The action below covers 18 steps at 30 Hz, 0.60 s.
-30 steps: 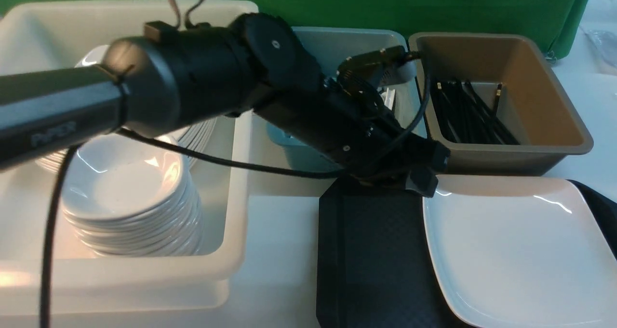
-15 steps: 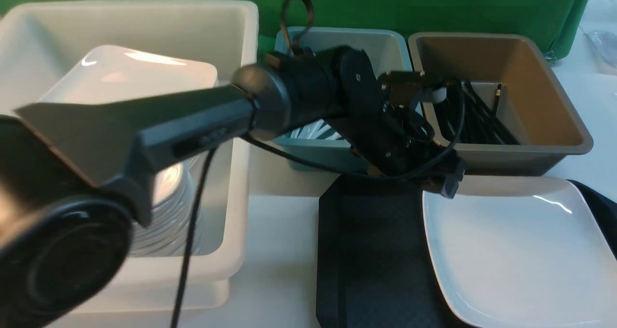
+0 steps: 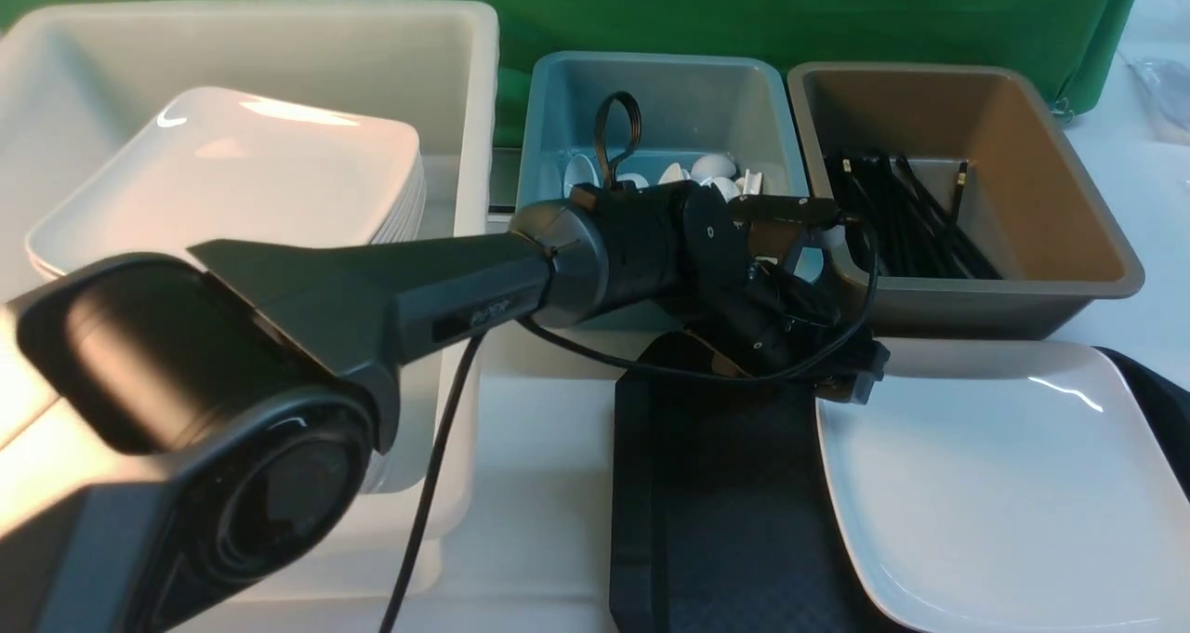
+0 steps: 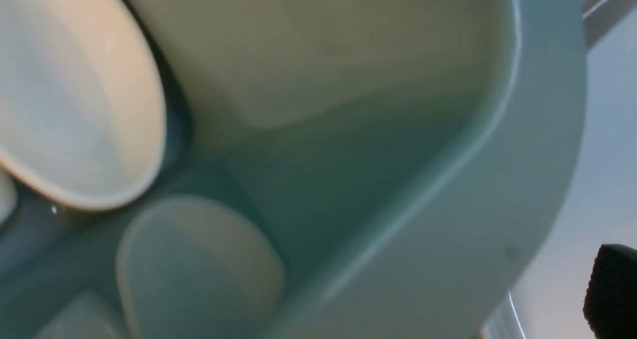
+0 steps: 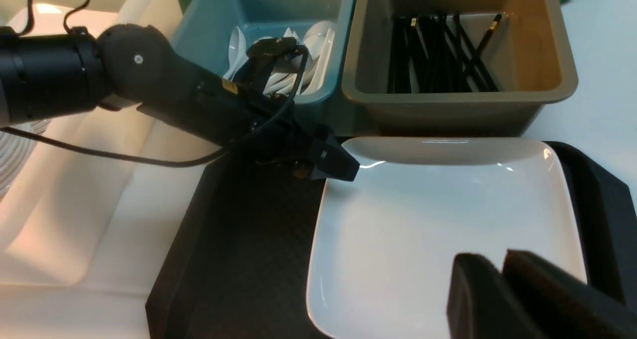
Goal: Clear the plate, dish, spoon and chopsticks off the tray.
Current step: Use the left arm to grab a plate from the dinner plate
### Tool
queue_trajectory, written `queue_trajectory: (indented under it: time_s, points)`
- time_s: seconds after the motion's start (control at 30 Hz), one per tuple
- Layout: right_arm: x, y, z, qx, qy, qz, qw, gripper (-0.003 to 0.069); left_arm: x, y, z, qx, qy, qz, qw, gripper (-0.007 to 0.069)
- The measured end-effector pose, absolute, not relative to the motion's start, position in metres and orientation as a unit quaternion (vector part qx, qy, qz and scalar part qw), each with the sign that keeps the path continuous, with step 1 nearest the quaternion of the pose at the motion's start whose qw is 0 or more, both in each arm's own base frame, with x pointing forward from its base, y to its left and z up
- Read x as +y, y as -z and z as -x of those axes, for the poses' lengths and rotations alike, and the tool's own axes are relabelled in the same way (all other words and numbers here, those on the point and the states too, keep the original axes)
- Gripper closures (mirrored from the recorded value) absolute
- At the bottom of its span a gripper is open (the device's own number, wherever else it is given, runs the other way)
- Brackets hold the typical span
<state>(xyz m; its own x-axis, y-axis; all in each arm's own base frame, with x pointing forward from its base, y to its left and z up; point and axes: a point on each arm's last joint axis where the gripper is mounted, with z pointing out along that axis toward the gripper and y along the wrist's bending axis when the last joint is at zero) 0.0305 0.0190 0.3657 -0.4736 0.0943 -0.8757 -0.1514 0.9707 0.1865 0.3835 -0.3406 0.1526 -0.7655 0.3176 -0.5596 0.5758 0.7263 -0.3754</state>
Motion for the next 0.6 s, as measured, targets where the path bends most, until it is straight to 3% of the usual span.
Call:
queue_trajectory:
  time_s: [0.3,0.43,0.6]
  points:
    - [0.019,-0.366,-0.034,0.853,-0.120,0.016,0.508,0.0547,-0.352,-0.143,-0.379,0.892,0.270,-0.264,0.249,0.0099]
    - [0.019,-0.366,-0.034,0.853,-0.120,0.016,0.508,0.0547,-0.352,-0.142,-0.380,0.890,0.269,-0.264,0.257,0.0140]
    - [0.019,-0.366,-0.034,0.853,-0.120,0.016,0.508,0.0547,-0.352,-0.140,-0.381,0.888,0.263,-0.270,0.262,0.0365]
